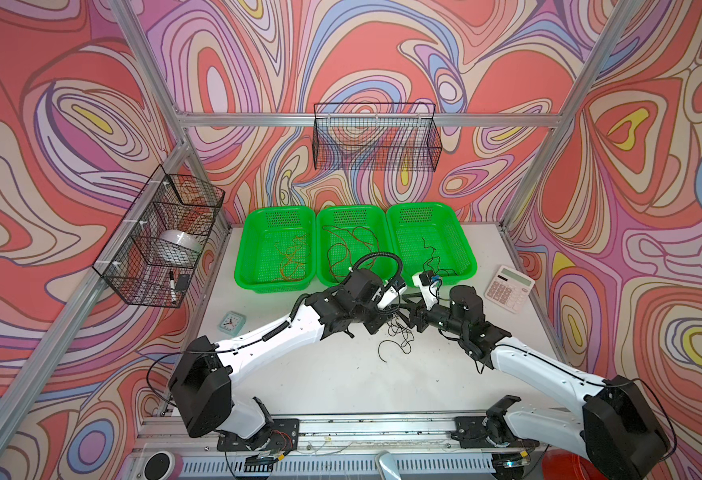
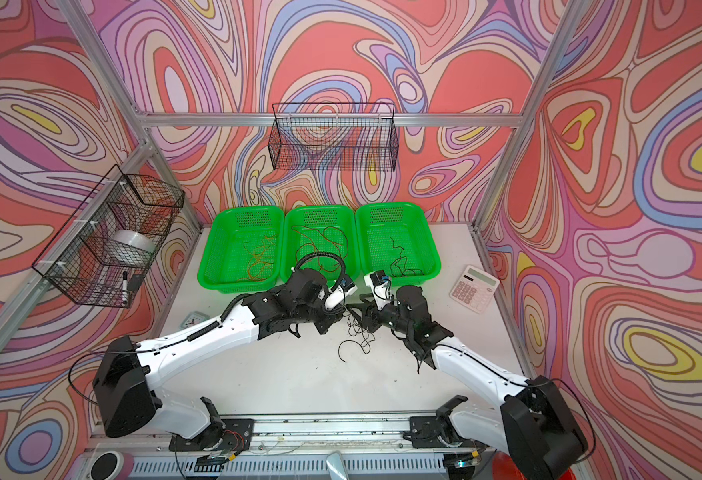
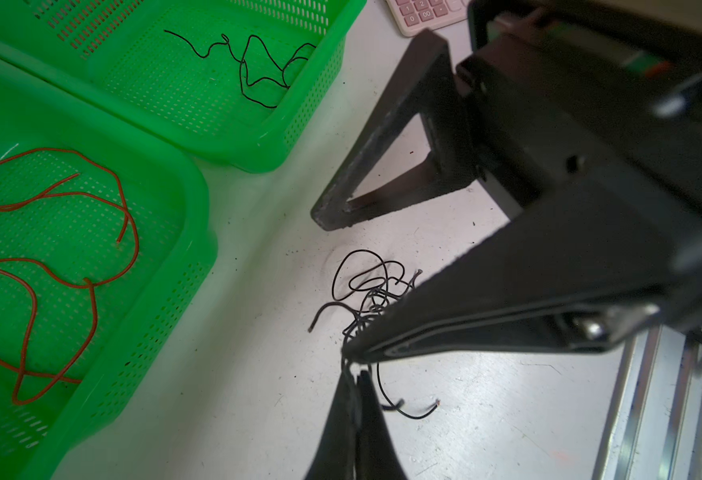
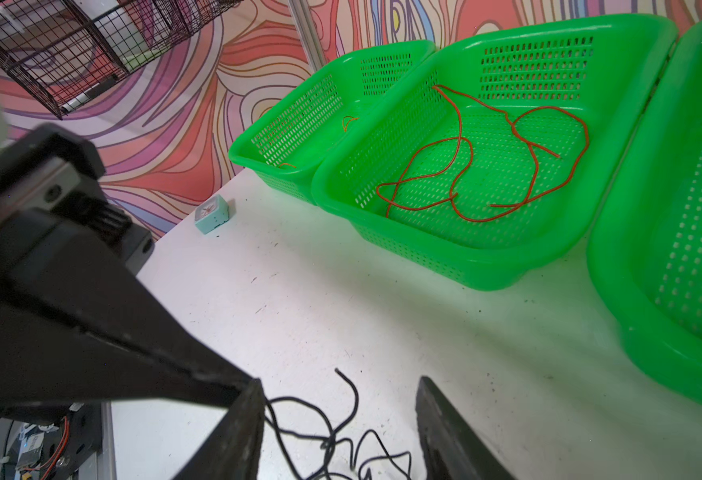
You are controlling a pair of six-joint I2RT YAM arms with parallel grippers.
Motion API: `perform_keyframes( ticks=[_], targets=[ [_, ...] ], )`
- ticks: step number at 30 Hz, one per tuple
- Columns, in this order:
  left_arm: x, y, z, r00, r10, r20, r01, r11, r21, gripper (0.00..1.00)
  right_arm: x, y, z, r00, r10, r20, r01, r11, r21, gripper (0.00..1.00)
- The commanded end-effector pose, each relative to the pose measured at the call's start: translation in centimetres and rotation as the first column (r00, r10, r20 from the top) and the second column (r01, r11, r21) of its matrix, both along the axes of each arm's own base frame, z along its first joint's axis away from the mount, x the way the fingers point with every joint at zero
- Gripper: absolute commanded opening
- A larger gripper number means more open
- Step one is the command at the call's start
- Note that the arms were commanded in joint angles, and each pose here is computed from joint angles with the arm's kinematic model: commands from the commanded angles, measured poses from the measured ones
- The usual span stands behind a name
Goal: Untangle the cables
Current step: 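Grasp the black tangle with the left gripper while the right approaches it, then grasp a black wire end with the right gripper while the left holds the tangle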
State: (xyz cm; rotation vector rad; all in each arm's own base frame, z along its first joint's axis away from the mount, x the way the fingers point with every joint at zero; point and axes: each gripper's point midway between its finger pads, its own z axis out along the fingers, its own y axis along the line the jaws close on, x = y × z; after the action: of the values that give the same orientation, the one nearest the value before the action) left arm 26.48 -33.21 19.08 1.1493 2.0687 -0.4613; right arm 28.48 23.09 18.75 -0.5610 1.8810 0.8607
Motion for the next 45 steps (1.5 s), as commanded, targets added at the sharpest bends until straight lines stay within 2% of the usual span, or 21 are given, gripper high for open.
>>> perform_keyframes(
  ticks=[1,4,9,13,16,17,19,20,24,26,29,31,34,36,39,42,45],
  targets=[
    [0.0,0.6,1.9,0.999,0.001,0.048,-0.001,1.000,0.004,0.00,-0.5,-1.2,1.7,0.994,-0.055,0.091,0.053,0.998,0.018,0.60],
    [-0.2,0.5,2.3,0.999,-0.010,0.051,0.010,1.000,0.002,0.00,-1.6,-1.3,2.1,0.993,-0.019,0.118,0.018,1.000,0.007,0.61],
    [-0.3,0.2,3.1,0.998,-0.021,0.056,0.022,1.000,-0.012,0.00,-1.7,-0.1,1.4,0.997,0.046,0.070,-0.047,0.999,0.012,0.61],
    [-0.5,-0.1,3.4,0.998,-0.035,0.060,0.036,0.999,-0.014,0.00,-1.1,1.1,1.1,0.996,0.072,0.051,-0.074,0.997,0.032,0.57],
    [-0.9,-0.6,3.4,0.997,-0.052,0.058,0.053,0.998,-0.015,0.00,-0.1,1.2,1.1,0.998,0.039,0.043,-0.041,0.998,0.044,0.52],
    [-1.0,-0.7,3.4,0.997,-0.057,0.059,0.058,0.998,-0.011,0.00,0.4,1.1,1.3,0.999,0.012,0.043,-0.014,0.998,0.055,0.47],
    [-1.1,-0.7,3.4,0.996,-0.061,0.060,0.061,0.998,-0.005,0.00,1.6,0.0,1.7,0.995,-0.086,0.044,0.083,0.994,0.066,0.31],
    [-1.2,-0.6,3.5,0.996,-0.061,0.062,0.061,0.998,-0.003,0.00,2.1,-0.6,1.8,0.989,-0.136,0.052,0.132,0.989,0.073,0.27],
    [-1.3,0.1,4.0,0.996,-0.052,0.077,0.051,0.999,0.007,0.00,2.8,-2.8,2.9,0.959,-0.269,0.088,0.261,0.961,0.093,0.19],
    [-1.5,0.3,4.3,0.995,-0.057,0.081,0.056,0.998,0.007,0.00,3.6,-4.3,2.7,0.929,-0.361,0.077,0.356,0.932,0.066,0.12],
    [-2.0,0.3,4.6,0.995,-0.070,0.073,0.071,0.997,-0.002,0.00,4.3,-5.7,2.4,0.899,-0.434,0.062,0.434,0.901,0.006,0.08],
    [-2.2,0.2,4.7,0.994,-0.085,0.069,0.085,0.996,-0.009,0.00,4.4,-6.0,2.3,0.890,-0.452,0.065,0.453,0.891,-0.010,0.07],
    [-2.2,0.2,4.9,0.993,-0.089,0.075,0.091,0.996,-0.012,0.00,3.3,-3.8,2.9,0.945,-0.312,0.095,0.313,0.950,0.002,0.13],
    [-2.1,0.2,5.0,0.993,-0.086,0.081,0.087,0.996,-0.008,0.00,1.6,-1.8,3.0,0.981,-0.157,0.117,0.157,0.988,0.010,0.26],
    [-1.7,0.2,5.4,0.992,-0.080,0.100,0.081,0.997,0.002,0.00,-0.6,-0.8,2.3,0.991,-0.046,0.124,0.043,0.999,0.031,0.46],
    [-1.5,0.3,5.8,0.991,-0.074,0.114,0.074,0.997,0.010,0.00,-1.6,-1.1,0.9,0.995,-0.024,0.099,0.024,1.000,0.006,0.55],
    [-1.5,0.3,6.3,0.990,-0.077,0.120,0.077,0.997,0.004,0.00,-2.2,-1.4,0.2,0.995,-0.022,0.096,0.024,1.000,-0.020,0.58]
  ],
)
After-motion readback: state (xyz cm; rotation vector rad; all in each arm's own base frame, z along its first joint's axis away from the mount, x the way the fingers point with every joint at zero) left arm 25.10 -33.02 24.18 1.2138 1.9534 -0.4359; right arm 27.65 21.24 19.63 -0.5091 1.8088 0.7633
